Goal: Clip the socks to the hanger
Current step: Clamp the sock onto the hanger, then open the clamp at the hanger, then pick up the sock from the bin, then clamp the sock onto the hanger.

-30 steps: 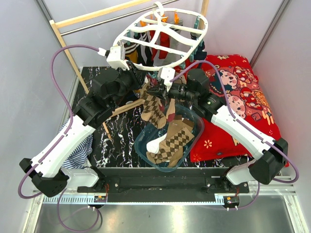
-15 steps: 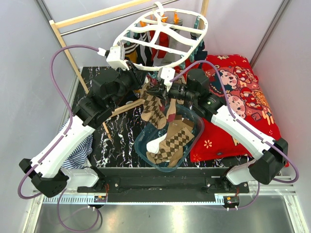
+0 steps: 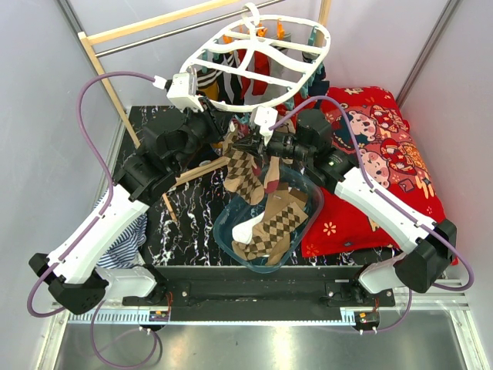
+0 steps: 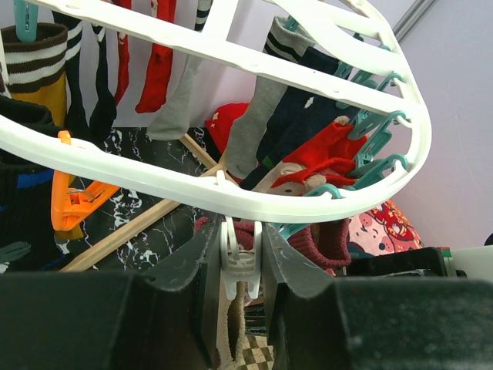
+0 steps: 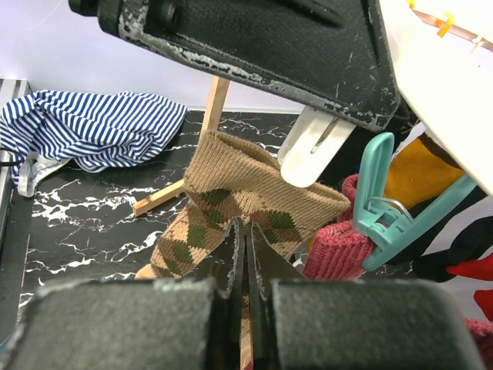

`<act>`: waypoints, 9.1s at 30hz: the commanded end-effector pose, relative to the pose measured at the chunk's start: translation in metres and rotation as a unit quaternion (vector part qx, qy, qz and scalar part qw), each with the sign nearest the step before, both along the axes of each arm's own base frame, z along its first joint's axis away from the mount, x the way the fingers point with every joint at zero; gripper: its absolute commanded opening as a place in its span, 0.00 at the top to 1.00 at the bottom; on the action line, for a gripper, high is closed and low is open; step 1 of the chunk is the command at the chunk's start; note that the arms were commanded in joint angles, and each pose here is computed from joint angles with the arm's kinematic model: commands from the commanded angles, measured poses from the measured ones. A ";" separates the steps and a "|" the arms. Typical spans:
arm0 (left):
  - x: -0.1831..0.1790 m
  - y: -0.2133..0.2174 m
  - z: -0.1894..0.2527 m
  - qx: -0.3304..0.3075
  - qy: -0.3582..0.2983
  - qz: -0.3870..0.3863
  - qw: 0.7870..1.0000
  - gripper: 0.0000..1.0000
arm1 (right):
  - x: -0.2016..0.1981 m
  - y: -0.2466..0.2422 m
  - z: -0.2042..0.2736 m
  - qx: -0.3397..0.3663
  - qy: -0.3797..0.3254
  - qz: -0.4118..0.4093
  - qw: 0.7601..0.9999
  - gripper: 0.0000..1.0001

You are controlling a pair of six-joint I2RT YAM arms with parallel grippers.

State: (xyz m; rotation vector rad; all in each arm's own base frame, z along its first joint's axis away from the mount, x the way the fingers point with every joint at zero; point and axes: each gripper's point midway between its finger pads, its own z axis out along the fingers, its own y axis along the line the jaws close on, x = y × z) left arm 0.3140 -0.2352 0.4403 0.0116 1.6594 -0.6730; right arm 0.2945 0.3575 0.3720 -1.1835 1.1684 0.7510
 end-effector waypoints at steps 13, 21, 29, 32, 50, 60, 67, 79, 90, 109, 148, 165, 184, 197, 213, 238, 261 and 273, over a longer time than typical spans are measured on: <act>-0.002 0.011 0.012 0.035 -0.038 0.008 0.999 1.00 | 0.005 -0.008 0.033 0.019 -0.042 -0.022 0.999 1.00; -0.004 0.006 0.013 0.036 -0.034 -0.006 0.999 1.00 | 0.007 -0.008 0.037 0.020 -0.046 -0.025 0.998 1.00; -0.005 0.003 0.014 0.022 -0.028 -0.012 0.999 1.00 | 0.011 -0.007 0.041 0.022 -0.050 -0.027 0.998 1.00; -0.005 0.001 0.012 0.023 -0.026 -0.017 0.999 1.00 | 0.013 -0.007 0.044 0.024 -0.053 -0.031 0.998 1.00; -0.017 0.019 0.029 0.018 -0.046 -0.002 0.999 0.21 | 0.014 -0.009 0.055 0.038 -0.062 -0.039 0.997 1.00; -0.027 0.072 0.035 0.038 -0.067 0.031 0.997 0.16 | 0.015 -0.017 0.052 0.037 -0.062 -0.058 0.996 1.00; -0.011 0.113 0.009 0.097 -0.089 0.060 0.990 0.16 | 0.014 -0.018 0.050 0.037 -0.059 -0.058 0.996 1.00; 0.019 0.116 -0.019 0.185 -0.205 0.086 0.957 0.18 | 0.015 -0.018 0.048 0.039 -0.056 -0.058 0.996 1.00; 0.037 0.087 -0.012 0.182 -0.232 0.118 0.948 0.17 | 0.017 -0.021 0.046 0.040 -0.057 -0.063 0.996 1.00; 0.059 0.080 -0.012 0.173 -0.267 0.169 0.933 0.27 | 0.015 -0.025 0.053 0.047 -0.060 -0.062 0.995 1.00; 0.033 0.074 -0.006 0.068 -0.115 0.124 0.983 0.95 | 0.086 -0.082 0.037 0.051 -0.015 -0.293 0.955 0.99; 0.031 0.045 -0.006 -0.035 -0.043 0.086 0.995 0.99 | 0.038 -0.139 0.018 0.080 0.133 -0.361 0.920 0.52; 0.026 0.047 -0.001 -0.033 -0.030 0.103 0.994 1.00 | -0.037 -0.165 -0.199 0.026 0.529 -0.491 0.692 0.48; 0.019 0.068 0.003 0.010 -0.037 0.135 0.990 1.00 | -0.017 -0.167 -0.277 -0.010 0.569 -0.586 0.577 0.52; 0.016 0.071 0.006 0.011 -0.040 0.135 0.990 1.00 | -0.022 -0.161 -0.348 -0.091 0.599 -0.609 0.512 0.62; 0.012 0.078 0.016 0.011 -0.047 0.145 0.988 1.00 | -0.032 -0.141 -0.147 -0.091 0.325 -0.374 0.864 1.00; 0.016 0.066 0.022 0.001 -0.042 0.124 0.991 1.00 | -0.087 0.005 0.039 -0.041 -0.043 0.066 0.996 1.00; 0.017 0.062 0.023 -0.004 -0.040 0.117 0.992 1.00 | -0.070 0.063 0.023 -0.016 -0.071 0.091 0.993 1.00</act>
